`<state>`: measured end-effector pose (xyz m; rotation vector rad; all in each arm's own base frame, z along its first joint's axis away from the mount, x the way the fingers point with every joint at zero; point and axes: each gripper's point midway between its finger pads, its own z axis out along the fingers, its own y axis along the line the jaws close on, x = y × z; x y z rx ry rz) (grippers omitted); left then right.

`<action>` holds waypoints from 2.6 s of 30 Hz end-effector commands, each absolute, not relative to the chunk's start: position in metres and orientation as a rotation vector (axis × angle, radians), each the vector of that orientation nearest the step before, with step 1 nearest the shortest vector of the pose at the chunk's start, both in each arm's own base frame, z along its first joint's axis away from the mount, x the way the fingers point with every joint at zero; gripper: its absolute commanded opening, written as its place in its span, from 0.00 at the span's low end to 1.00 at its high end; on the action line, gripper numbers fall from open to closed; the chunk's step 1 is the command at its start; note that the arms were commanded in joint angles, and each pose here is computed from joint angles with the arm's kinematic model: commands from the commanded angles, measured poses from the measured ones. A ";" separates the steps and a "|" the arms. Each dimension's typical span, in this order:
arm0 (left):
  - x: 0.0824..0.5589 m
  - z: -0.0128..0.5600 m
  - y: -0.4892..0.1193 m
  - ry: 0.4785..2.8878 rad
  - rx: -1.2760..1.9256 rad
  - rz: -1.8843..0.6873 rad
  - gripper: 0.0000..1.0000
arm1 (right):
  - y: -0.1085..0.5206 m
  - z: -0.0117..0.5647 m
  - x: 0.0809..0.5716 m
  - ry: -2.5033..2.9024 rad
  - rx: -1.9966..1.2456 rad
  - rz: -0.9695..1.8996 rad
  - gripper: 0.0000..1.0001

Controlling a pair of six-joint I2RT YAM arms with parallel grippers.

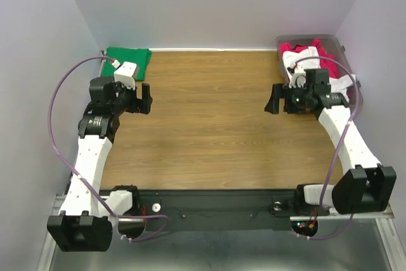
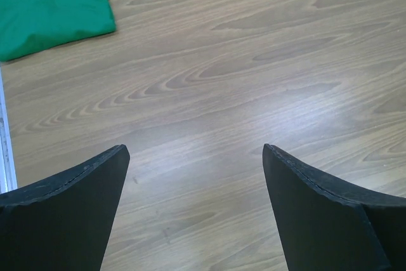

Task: Fold and stack the t-shirts
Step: Grab the tshirt from the pile

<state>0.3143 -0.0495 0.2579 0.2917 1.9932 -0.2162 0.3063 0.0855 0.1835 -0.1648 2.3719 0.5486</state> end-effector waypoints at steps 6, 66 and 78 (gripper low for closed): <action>0.334 0.295 -0.053 1.916 0.311 -0.214 0.99 | 0.080 0.259 0.367 2.285 -0.354 0.507 1.00; 0.355 0.320 -0.081 1.924 0.338 -0.424 0.99 | 0.028 0.572 0.392 1.409 -0.495 0.637 0.00; 0.356 0.372 -0.086 1.794 0.359 -0.607 0.99 | 0.151 0.602 0.366 1.253 -0.642 1.025 0.01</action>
